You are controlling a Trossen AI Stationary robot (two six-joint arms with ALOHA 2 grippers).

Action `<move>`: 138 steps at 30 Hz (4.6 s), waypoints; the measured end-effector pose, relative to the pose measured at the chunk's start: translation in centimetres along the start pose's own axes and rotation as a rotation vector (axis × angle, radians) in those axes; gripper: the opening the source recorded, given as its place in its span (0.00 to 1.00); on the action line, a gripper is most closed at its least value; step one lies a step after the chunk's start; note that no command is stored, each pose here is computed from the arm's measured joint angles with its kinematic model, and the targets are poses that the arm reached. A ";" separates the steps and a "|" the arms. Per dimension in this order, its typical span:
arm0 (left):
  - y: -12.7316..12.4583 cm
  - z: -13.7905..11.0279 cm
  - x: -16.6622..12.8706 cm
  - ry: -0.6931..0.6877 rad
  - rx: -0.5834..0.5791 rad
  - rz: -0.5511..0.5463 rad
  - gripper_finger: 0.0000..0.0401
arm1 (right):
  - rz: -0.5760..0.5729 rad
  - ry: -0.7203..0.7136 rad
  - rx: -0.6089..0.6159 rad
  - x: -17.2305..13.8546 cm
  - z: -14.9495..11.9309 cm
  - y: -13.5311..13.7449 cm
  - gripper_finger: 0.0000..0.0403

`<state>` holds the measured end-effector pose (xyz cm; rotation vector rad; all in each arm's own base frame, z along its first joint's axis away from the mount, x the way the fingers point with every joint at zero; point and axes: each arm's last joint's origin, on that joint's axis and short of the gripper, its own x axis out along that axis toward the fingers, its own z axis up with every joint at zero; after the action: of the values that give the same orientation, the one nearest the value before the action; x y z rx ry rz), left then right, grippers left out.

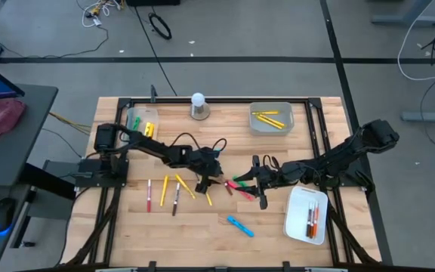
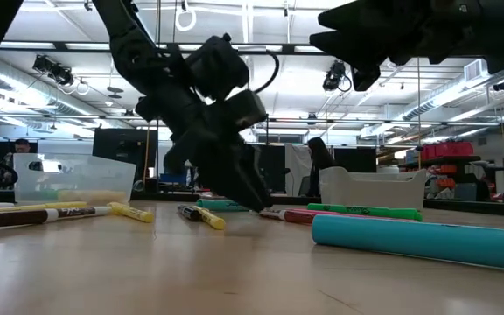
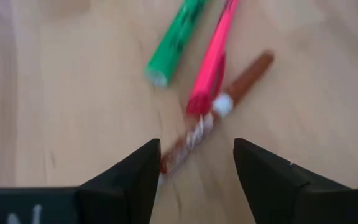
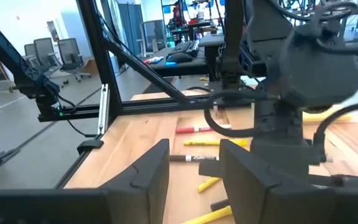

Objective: Pick & Place Markers
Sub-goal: Put the brown marker into the white bin

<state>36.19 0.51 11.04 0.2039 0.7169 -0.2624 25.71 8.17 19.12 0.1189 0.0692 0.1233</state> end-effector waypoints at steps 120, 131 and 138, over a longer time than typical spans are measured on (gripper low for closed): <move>-13.1 4.6 -8.0 0.073 -0.256 0.346 0.03 | -0.135 0.709 0.067 1.7 -1.6 4.7 0.05; -12.9 4.6 -8.1 0.057 -0.232 0.431 0.03 | -0.259 1.105 0.682 -8.6 7.9 11.3 0.05; -12.9 4.6 -8.1 0.053 -0.216 0.462 0.03 | -0.715 1.428 1.068 -12.2 6.8 12.7 0.05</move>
<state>29.26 -11.59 18.69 0.1653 0.7241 0.2611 12.60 18.32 28.13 1.0443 1.5980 -0.5896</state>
